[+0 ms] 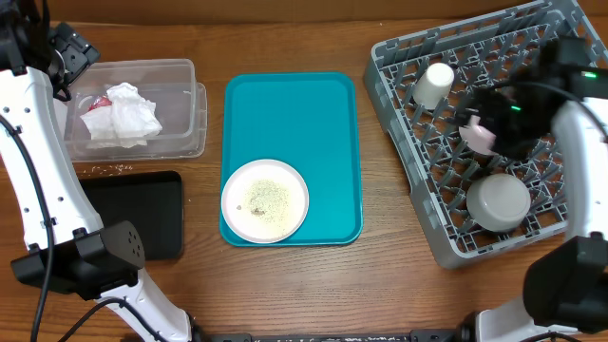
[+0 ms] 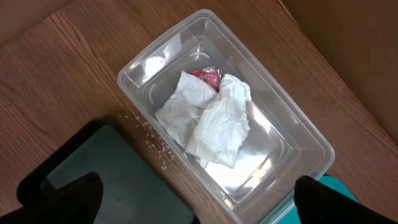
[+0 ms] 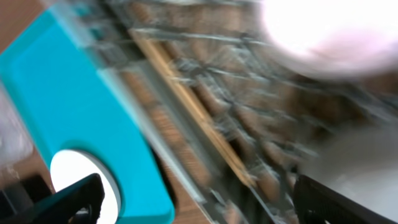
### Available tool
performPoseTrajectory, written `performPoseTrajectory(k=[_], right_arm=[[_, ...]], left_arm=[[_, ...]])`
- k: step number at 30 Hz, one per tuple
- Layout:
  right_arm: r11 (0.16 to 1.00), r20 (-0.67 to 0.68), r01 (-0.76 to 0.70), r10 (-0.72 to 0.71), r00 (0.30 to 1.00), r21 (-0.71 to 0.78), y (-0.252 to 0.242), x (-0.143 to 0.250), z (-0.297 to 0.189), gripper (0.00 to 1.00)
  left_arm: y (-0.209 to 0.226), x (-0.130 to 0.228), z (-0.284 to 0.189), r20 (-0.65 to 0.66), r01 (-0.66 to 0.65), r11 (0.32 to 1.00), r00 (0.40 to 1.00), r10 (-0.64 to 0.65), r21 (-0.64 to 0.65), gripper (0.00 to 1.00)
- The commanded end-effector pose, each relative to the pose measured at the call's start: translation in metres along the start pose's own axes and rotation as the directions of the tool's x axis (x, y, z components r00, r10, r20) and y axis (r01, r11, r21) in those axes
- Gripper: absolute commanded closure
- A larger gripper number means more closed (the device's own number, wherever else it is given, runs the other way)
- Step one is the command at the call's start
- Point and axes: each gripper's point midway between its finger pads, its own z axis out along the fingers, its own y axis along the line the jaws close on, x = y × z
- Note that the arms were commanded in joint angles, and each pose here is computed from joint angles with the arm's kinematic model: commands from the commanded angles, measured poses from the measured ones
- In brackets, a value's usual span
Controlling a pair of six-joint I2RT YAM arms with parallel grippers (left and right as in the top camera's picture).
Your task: Sort waste into correct bins and load items into the dishwasher
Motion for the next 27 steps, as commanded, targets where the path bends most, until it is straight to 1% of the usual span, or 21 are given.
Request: performPoseTrajectory(k=[1,5,8,11,16,21,22,23,24,26,27], right_arm=[[0.976,0.046,0.217,-0.216,0.975,-0.002,0.041,0.002,0.005,0.0],[0.934,0.096,0.317,-0.335,0.937,0.165,0.053,-0.008,0.022,0.0],[0.912,0.103,0.354,-0.38,0.919,0.206,0.063,-0.013,0.04,0.0],[0.895,0.06,0.381,-0.404,0.913,0.229,0.061,-0.013,0.061,0.0],[0.893,-0.03,0.391,-0.394,0.919,0.223,0.051,-0.005,0.091,0.0],[0.889,-0.12,0.45,-0.439,0.89,0.084,0.063,0.015,0.109,0.0],[0.89,-0.125,0.449,-0.437,0.891,0.082,0.062,0.016,0.111,0.03],[0.89,-0.129,0.448,-0.436,0.891,0.083,0.061,0.016,0.112,0.11],[0.891,-0.132,0.447,-0.434,0.891,0.084,0.061,0.016,0.113,0.24],[0.893,-0.137,0.441,-0.428,0.893,0.085,0.06,0.017,0.115,0.36],[0.895,-0.139,0.439,-0.425,0.894,0.086,0.06,0.017,0.117,0.4]], left_arm=[[-0.003,0.002,0.003,-0.007,-0.019,1.0,1.0,0.019,-0.003,0.0],[-0.003,0.002,0.003,-0.007,-0.019,1.0,1.0,0.019,-0.003,0.0],[-0.003,0.002,0.003,-0.007,-0.019,1.0,1.0,0.019,-0.003,0.0],[-0.003,0.002,0.003,-0.007,-0.019,1.0,1.0,0.019,-0.003,0.0],[-0.003,0.002,0.003,-0.007,-0.019,1.0,1.0,0.019,-0.003,0.0],[-0.003,0.002,0.003,-0.007,-0.019,1.0,1.0,0.019,-0.003,0.0],[-0.003,0.002,0.003,-0.007,-0.019,1.0,1.0,0.019,-0.003,0.0],[-0.003,0.002,0.003,-0.007,-0.019,1.0,1.0,0.019,-0.003,0.0],[-0.003,0.002,0.003,-0.007,-0.019,1.0,1.0,0.019,-0.003,0.0],[-0.003,0.002,0.003,-0.007,-0.019,1.0,1.0,0.019,-0.003,0.0],[-0.003,0.002,0.003,-0.007,-0.019,1.0,1.0,0.019,-0.003,0.0]])
